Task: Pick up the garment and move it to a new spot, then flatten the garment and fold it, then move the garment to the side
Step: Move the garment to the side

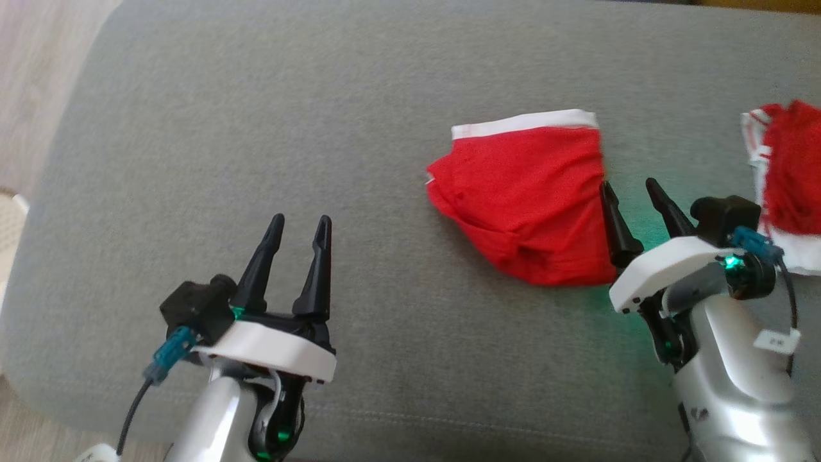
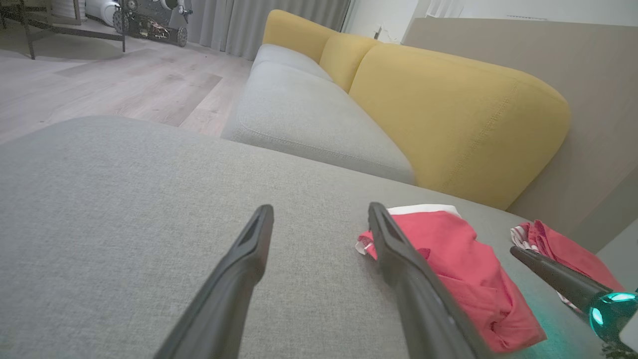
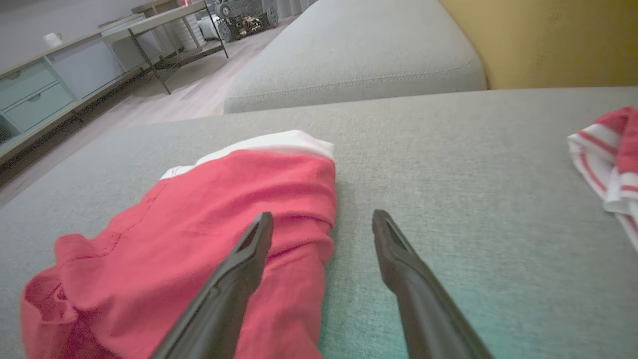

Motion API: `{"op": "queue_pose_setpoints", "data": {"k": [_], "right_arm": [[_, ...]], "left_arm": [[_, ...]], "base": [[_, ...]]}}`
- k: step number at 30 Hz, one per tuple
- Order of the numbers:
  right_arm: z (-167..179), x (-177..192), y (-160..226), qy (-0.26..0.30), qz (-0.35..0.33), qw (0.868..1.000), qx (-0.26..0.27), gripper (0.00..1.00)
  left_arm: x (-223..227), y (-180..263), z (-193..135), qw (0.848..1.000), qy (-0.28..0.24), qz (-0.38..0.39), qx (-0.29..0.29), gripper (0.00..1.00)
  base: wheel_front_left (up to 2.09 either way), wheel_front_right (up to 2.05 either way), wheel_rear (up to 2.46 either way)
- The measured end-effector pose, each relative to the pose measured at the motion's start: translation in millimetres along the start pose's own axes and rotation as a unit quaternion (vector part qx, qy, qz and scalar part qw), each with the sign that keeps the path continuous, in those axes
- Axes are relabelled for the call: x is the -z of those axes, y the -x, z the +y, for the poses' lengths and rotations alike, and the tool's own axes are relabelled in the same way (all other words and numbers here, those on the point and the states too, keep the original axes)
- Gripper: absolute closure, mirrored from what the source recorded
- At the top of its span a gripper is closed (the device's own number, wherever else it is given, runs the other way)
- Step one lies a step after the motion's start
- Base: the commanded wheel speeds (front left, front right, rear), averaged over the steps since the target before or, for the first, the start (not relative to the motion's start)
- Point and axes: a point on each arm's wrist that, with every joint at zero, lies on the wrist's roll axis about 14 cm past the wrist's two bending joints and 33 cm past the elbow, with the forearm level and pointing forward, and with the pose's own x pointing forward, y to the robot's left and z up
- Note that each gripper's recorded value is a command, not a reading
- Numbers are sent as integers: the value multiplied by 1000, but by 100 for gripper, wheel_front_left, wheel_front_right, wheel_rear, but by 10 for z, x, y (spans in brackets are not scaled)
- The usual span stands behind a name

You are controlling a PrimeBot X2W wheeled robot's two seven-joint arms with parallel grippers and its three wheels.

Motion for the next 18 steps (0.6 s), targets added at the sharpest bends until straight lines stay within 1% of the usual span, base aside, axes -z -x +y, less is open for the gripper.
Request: {"op": "queue_pose_setpoints", "data": {"k": [6, 9, 10, 11, 14, 18], "right_arm": [[98, 265, -222, -13, 53, 998, -15, 0], [172, 368, -288, -8, 73, 997, -26, 0], [194, 399, -302, -7, 80, 996, -29, 12], [217, 419, -310, -3, 83, 996, -33, 100], [222, 398, -316, 22, 76, 996, -40, 100], [62, 239, -287, 101, 43, 993, -39, 100]], "left_arm": [[13, 10, 119, 1000, -3, 4, -18, 0], [28, 25, 150, 1000, -4, 6, -23, 0], [32, 29, 156, 1000, -4, 7, -24, 0], [34, 31, 161, 1000, -4, 7, -25, 0], [31, 25, 163, 1000, -5, 7, -27, 0], [34, -8, 95, 1000, -3, 6, -16, 0]], "base": [[0, 0, 0], [0, 0, 0], [0, 0, 0], [0, 0, 0], [0, 0, 0], [0, 0, 0]]}}
